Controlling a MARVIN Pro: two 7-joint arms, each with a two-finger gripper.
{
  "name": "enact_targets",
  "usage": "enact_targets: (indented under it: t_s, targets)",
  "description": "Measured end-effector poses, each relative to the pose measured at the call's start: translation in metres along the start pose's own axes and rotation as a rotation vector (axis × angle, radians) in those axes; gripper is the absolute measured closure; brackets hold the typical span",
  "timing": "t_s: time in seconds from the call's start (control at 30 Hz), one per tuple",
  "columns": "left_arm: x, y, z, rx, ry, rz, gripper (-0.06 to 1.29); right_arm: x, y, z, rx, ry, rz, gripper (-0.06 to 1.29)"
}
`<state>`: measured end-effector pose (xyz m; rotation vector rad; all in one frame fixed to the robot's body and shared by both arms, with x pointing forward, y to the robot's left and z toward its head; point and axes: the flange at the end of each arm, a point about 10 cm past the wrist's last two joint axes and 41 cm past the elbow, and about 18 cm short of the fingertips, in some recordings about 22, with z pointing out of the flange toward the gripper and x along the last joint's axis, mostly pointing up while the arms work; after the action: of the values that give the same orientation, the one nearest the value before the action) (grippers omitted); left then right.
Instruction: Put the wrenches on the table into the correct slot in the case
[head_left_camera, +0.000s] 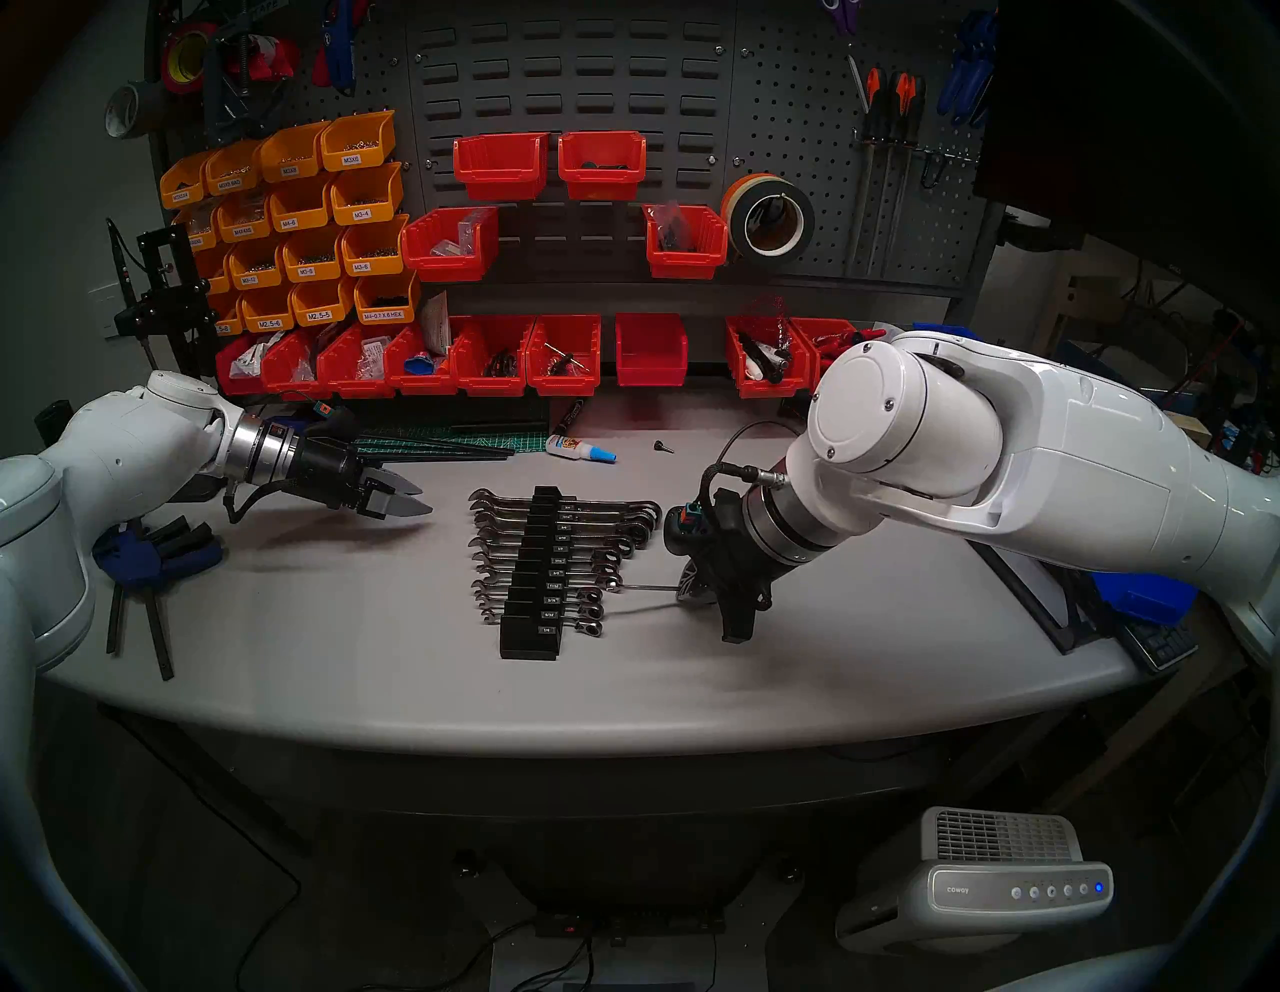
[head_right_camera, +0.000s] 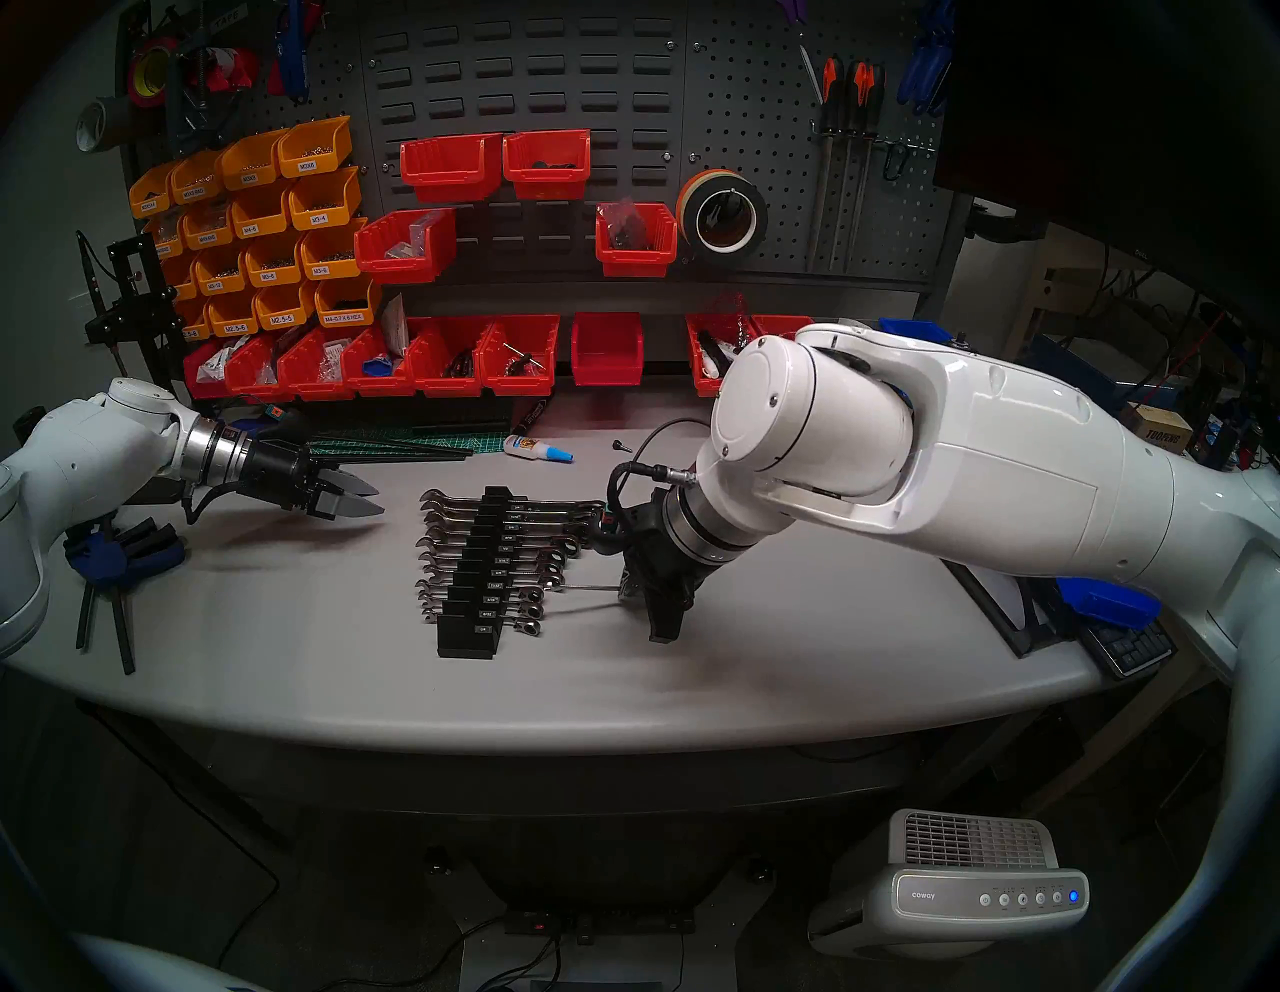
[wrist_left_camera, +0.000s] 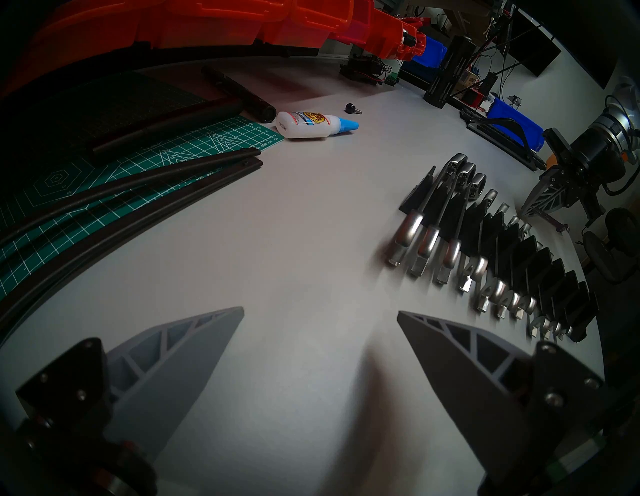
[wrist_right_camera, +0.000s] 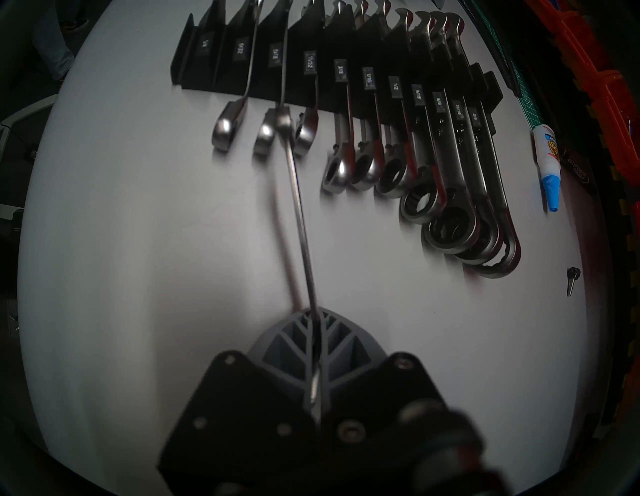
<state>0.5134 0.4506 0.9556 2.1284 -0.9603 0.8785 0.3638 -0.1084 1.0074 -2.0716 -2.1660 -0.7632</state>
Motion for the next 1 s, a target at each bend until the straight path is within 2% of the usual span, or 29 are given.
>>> enact_targets:
  t_s: [1.0]
  targets:
    - [0.0000, 0.0000, 0.0000, 0.000, 0.000, 0.000, 0.00, -0.0013, -0.0006, 0.0008, -0.003, 0.004, 0.007, 1.26]
